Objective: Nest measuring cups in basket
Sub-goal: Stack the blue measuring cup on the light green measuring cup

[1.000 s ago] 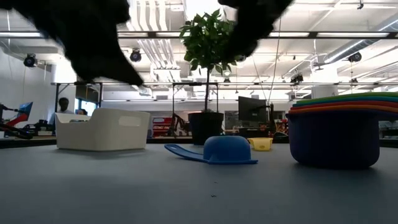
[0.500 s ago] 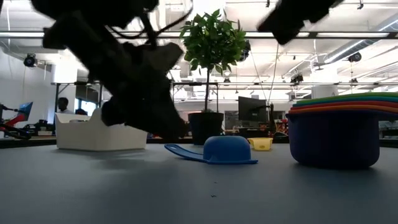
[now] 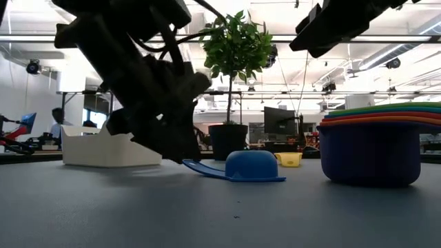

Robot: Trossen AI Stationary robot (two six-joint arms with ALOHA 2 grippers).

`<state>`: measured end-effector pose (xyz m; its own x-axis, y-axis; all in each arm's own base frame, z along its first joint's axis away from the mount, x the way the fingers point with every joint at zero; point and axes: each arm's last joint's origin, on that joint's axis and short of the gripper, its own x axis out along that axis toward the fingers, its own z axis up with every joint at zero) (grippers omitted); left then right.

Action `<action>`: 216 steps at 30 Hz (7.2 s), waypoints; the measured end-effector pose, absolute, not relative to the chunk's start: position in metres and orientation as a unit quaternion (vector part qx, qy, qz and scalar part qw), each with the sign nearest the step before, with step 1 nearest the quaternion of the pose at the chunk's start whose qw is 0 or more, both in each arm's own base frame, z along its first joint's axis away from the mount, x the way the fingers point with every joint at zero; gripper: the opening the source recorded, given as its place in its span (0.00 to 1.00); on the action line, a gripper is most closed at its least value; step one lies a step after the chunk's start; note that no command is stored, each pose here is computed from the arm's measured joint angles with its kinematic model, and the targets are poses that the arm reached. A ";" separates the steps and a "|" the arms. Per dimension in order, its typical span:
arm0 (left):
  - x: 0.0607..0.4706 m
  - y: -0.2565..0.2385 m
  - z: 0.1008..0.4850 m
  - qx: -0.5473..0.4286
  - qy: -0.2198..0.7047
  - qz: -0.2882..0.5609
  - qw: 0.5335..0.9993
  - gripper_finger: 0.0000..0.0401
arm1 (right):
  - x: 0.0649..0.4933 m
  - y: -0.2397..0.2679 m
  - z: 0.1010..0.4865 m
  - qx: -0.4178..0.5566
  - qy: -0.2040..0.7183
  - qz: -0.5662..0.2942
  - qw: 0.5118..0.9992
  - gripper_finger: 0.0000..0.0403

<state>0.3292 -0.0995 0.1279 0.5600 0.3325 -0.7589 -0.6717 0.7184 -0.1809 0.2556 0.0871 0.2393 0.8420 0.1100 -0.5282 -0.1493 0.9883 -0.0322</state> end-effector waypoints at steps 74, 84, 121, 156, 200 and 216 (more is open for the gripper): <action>0.331 -0.130 0.179 -0.130 0.254 0.180 0.941 0.00 | 0.369 0.076 0.176 0.022 0.362 0.115 0.925 0.08; 0.317 -0.136 0.209 -0.079 0.245 0.128 0.958 0.00 | 0.368 0.079 0.195 -0.002 0.321 0.131 0.938 0.02; 0.274 -0.132 0.299 -0.012 0.119 0.085 0.989 0.00 | 0.246 0.150 0.267 -0.294 0.217 0.033 0.930 0.02; 0.275 -0.130 0.302 -0.017 0.098 0.120 0.988 0.00 | 0.201 0.234 0.176 -0.417 0.184 -0.128 0.881 0.02; 0.275 -0.130 0.302 -0.035 0.095 0.121 0.987 0.00 | 0.195 0.244 0.163 -0.407 0.189 -0.098 0.889 0.34; 0.276 -0.130 0.303 -0.041 0.093 0.121 0.987 0.00 | 0.194 0.247 0.160 -0.300 0.205 -0.059 0.930 0.47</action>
